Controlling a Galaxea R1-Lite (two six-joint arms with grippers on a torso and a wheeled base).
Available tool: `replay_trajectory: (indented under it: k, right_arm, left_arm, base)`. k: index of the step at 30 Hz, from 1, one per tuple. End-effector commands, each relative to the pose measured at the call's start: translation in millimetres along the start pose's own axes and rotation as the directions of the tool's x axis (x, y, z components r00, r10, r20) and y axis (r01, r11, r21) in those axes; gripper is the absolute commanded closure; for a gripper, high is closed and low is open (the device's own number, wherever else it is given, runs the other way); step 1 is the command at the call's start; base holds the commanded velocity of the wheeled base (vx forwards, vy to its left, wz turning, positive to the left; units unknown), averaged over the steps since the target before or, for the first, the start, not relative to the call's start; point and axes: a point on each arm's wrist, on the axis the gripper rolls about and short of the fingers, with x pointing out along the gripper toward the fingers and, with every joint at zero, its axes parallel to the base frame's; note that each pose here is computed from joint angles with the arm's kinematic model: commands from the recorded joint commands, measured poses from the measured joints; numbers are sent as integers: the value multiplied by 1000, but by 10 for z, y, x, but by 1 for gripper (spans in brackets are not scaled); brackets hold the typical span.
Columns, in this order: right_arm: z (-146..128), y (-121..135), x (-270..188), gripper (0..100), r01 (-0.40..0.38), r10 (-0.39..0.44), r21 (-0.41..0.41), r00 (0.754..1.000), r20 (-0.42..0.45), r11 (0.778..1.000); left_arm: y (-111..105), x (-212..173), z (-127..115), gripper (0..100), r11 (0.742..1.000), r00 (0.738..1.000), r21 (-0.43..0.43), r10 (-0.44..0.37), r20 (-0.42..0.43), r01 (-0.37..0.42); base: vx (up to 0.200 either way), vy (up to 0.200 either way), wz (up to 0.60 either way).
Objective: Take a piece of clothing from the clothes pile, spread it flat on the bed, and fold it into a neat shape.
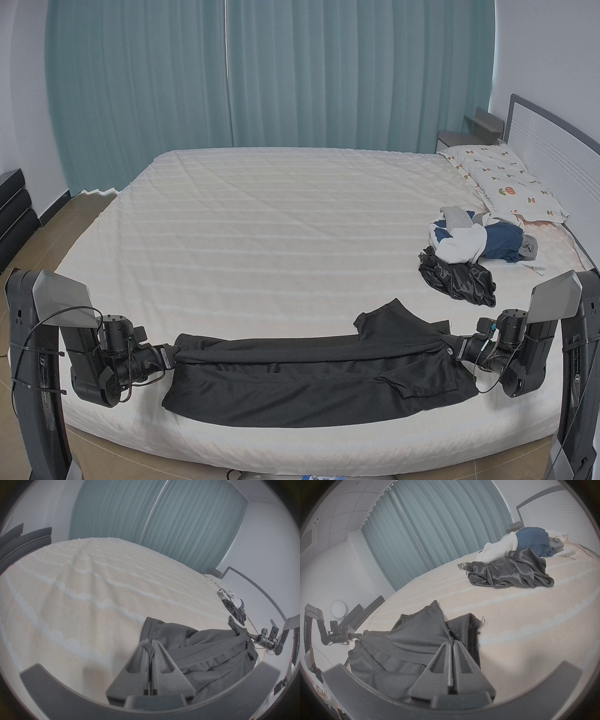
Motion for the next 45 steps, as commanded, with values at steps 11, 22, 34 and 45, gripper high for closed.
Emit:
replay_trajectory:
  k: [11,22,34,45]
  right_arm:
    - [57,-36,-113,0,9,-10,18,1000,24,1000]
    - [480,-99,-294,0,-11,-24,225,988,154,974]
    - [616,-45,171,0,-32,12,442,999,49,896]
    - [482,-133,316,0,-24,36,525,999,-11,851]
  left_arm:
    - [-2,-131,-139,0,1000,1000,-5,5,-10,-5]
    - [-117,-433,199,0,989,990,-146,-5,138,25]
    - [-359,74,691,0,894,999,-446,-25,41,41]
    - [-390,428,721,0,882,992,-466,15,-129,-74]
  base:
    - [0,0,0]
    - [0,0,0]
    - [0,0,0]
    - [0,0,0]
